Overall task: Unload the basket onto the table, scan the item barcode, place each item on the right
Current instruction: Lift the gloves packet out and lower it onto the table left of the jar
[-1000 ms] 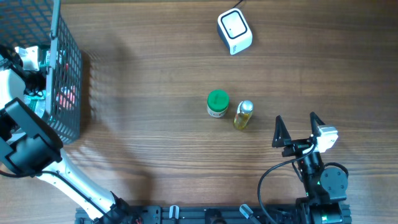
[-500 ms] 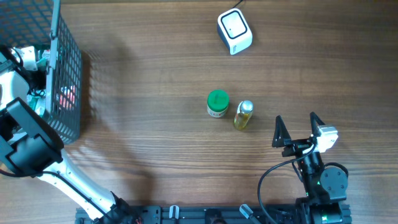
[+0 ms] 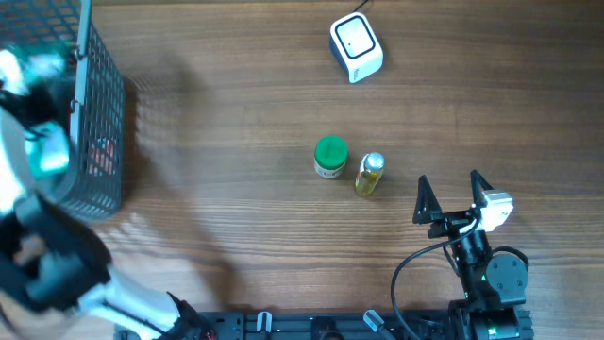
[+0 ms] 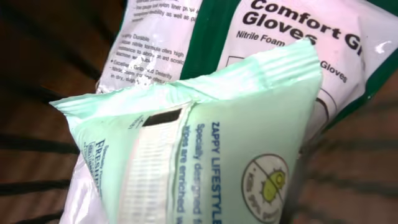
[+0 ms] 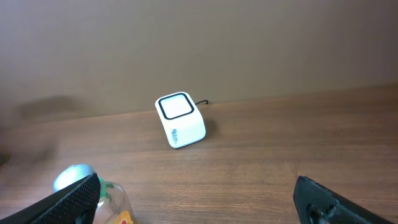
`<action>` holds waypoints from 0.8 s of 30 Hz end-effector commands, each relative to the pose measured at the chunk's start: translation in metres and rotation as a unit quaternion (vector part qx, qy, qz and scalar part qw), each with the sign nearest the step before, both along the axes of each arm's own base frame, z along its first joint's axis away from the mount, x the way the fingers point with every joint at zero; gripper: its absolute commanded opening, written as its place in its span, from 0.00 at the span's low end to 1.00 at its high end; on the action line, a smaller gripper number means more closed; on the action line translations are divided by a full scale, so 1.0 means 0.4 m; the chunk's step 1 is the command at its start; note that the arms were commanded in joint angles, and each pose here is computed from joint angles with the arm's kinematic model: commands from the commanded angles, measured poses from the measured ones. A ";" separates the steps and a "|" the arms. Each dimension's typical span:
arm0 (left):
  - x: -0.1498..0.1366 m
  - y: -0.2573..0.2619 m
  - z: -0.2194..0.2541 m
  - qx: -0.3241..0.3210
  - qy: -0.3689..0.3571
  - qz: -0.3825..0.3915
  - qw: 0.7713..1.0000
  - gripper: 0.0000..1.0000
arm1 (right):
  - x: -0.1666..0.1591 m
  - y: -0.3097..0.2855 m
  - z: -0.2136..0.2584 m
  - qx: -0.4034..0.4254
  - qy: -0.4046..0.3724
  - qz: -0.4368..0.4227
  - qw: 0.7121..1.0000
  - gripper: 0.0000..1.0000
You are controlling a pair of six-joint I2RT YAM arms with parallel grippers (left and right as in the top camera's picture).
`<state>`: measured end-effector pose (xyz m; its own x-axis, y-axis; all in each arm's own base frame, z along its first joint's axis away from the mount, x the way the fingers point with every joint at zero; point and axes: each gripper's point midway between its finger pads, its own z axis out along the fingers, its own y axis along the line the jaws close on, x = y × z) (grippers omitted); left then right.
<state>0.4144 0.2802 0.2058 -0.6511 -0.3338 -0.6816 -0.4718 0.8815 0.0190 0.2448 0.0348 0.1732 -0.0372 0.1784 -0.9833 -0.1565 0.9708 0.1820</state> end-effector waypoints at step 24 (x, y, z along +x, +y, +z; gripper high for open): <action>-0.211 -0.899 0.187 -0.190 0.064 -0.188 0.962 0.04 | 0.000 -0.004 0.004 0.004 -0.003 -0.005 1.000 1.00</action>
